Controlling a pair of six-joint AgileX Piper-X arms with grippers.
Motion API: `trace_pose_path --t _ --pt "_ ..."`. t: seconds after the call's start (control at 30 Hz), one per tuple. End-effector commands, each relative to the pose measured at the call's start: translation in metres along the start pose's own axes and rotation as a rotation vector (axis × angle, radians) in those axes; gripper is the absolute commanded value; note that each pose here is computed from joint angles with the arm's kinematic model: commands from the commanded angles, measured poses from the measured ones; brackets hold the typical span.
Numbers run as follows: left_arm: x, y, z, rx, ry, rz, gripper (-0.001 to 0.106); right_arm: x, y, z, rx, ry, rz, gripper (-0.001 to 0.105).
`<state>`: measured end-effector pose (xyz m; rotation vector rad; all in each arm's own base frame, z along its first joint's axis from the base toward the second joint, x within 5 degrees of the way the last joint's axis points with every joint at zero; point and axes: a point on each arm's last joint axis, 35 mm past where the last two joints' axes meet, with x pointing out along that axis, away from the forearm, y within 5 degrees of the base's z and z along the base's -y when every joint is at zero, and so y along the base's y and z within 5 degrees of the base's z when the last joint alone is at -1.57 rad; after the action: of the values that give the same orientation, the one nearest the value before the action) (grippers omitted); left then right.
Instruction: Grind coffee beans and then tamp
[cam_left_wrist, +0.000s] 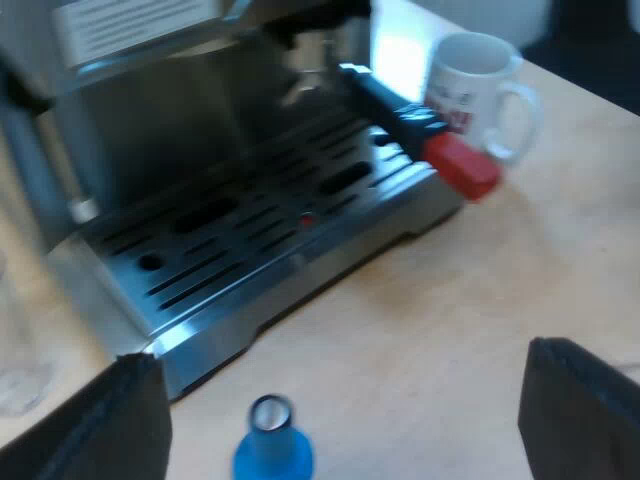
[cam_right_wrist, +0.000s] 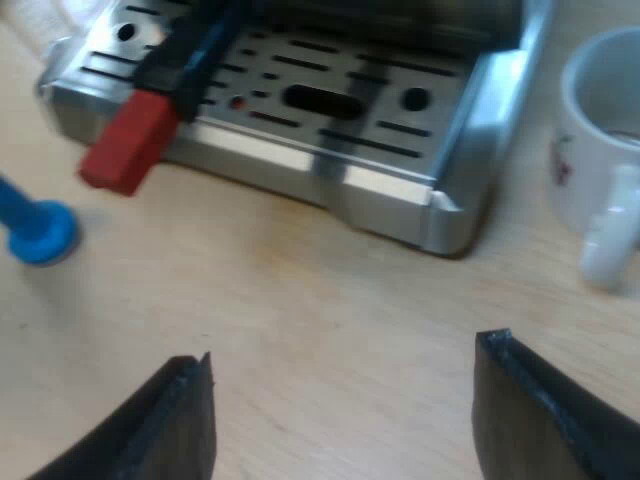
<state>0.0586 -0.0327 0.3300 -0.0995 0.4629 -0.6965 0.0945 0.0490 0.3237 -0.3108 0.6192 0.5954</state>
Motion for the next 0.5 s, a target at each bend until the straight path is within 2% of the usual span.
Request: trace_pose_path --t 0.03,0.2,0.33,0.5 --pt "-0.001 -0.005 0.003 0.056 -0.009 -0.063 0.073 -0.001 0.005 0.008 -0.032 -0.035 0.02 0.058" --pt "0.0 -0.009 0.002 0.103 0.006 -0.134 0.073 0.009 0.019 0.014 -0.1 -0.027 0.056 0.058" --pt "0.001 -0.01 0.001 0.104 0.012 -0.151 0.073 0.017 0.03 0.02 -0.142 -0.034 0.069 0.058" --pt "0.01 -0.005 -0.009 0.092 0.039 -0.159 0.073 0.032 0.049 0.026 -0.229 -0.017 0.078 0.058"
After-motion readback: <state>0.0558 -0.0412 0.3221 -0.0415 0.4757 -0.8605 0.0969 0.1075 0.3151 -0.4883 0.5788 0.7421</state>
